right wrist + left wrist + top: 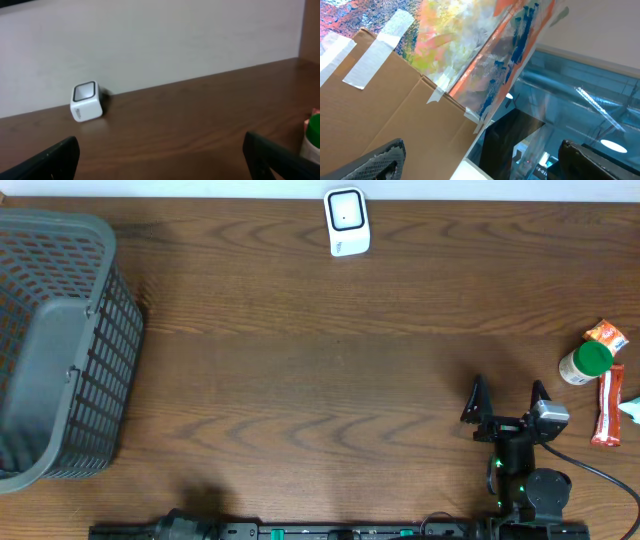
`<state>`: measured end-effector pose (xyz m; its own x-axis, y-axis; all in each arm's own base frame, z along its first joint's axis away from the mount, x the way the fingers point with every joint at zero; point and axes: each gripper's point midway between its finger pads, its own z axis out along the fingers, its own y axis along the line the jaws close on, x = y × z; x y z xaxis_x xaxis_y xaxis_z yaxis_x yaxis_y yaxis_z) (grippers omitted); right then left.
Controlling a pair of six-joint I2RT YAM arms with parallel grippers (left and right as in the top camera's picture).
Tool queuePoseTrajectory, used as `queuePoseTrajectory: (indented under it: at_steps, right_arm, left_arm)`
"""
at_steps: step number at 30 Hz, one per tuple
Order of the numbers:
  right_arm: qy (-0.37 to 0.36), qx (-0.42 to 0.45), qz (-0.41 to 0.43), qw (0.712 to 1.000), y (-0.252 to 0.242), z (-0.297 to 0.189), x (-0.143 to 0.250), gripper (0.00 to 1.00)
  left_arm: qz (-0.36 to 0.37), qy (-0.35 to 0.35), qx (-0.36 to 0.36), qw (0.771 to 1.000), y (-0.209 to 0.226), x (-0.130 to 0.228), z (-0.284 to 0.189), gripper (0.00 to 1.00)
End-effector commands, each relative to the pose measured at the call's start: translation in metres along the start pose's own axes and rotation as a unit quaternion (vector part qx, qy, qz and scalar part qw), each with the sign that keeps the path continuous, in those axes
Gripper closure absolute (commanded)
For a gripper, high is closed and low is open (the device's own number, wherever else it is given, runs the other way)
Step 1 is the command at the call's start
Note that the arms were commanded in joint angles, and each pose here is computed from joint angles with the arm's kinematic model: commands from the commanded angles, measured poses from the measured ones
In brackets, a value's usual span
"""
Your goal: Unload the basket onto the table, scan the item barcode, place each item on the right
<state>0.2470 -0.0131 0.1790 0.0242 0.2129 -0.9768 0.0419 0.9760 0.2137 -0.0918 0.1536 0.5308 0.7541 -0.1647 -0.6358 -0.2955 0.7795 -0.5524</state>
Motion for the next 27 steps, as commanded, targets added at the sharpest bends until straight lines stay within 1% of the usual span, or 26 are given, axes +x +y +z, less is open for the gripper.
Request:
queuePoseTrajectory:
  at_steps: [1, 5, 27]
  right_arm:
    - [0.008, 0.012, -0.004, 1.0, -0.004, -0.001, 0.005, 0.01]
    - [0.043, 0.019, -0.004, 0.999, -0.008, -0.002, 0.022, 0.01]
    - [0.042, 0.016, -0.003, 0.999, -0.007, -0.001, 0.022, 0.01]
  left_arm:
    - [0.005, -0.004, -0.004, 1.0, 0.003, -0.002, -0.002, 0.02]
    - [0.005, -0.004, -0.004, 1.0, 0.003, -0.002, -0.002, 0.02]
    - [0.005, -0.004, -0.004, 1.0, 0.003, -0.002, -0.002, 0.02]
